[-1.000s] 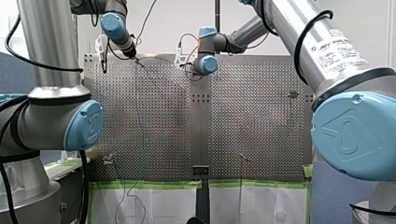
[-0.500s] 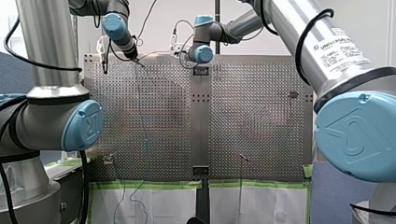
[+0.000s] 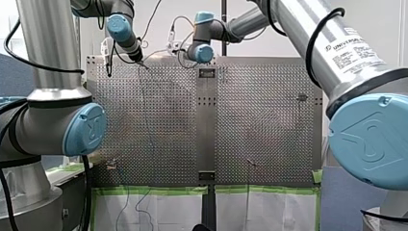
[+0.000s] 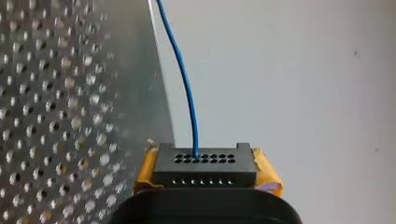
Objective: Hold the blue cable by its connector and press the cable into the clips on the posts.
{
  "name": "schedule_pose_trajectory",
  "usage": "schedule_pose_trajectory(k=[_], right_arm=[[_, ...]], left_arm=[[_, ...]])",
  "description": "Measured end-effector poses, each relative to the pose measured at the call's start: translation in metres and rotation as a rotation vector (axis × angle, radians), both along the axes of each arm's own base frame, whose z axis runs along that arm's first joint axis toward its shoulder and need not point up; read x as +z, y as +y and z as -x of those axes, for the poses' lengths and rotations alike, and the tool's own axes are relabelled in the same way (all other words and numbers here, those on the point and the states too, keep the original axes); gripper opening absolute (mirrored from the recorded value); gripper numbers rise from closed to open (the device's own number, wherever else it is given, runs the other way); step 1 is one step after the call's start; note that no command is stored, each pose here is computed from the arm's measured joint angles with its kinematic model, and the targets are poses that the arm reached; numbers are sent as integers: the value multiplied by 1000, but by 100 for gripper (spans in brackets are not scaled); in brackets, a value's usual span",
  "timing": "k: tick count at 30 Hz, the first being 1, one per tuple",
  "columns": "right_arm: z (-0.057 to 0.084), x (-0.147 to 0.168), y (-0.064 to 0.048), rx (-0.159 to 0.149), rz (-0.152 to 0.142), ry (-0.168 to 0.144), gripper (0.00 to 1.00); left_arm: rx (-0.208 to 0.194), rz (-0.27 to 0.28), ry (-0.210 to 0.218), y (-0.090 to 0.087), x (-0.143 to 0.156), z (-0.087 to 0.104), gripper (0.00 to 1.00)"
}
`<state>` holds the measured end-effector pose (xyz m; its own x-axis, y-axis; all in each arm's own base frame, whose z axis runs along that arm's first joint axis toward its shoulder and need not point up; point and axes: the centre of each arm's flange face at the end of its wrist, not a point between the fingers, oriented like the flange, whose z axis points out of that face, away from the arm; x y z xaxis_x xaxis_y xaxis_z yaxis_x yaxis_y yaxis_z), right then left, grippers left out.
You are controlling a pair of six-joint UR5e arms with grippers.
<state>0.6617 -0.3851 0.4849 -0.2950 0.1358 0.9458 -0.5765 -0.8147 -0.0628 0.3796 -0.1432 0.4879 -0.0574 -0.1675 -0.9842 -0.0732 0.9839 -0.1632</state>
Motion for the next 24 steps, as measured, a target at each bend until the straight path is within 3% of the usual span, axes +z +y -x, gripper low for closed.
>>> schedule_pose_trajectory(k=[11, 18, 24], right_arm=[[-7, 10, 19, 63, 11, -5, 0], [7, 43, 17, 79, 6, -67, 0], [12, 70, 17, 93, 20, -109, 0]], left_arm=[[81, -8, 39, 8, -6, 6, 100], [132, -16, 50, 13, -5, 10, 100], [143, -18, 52, 14, -6, 10, 100]])
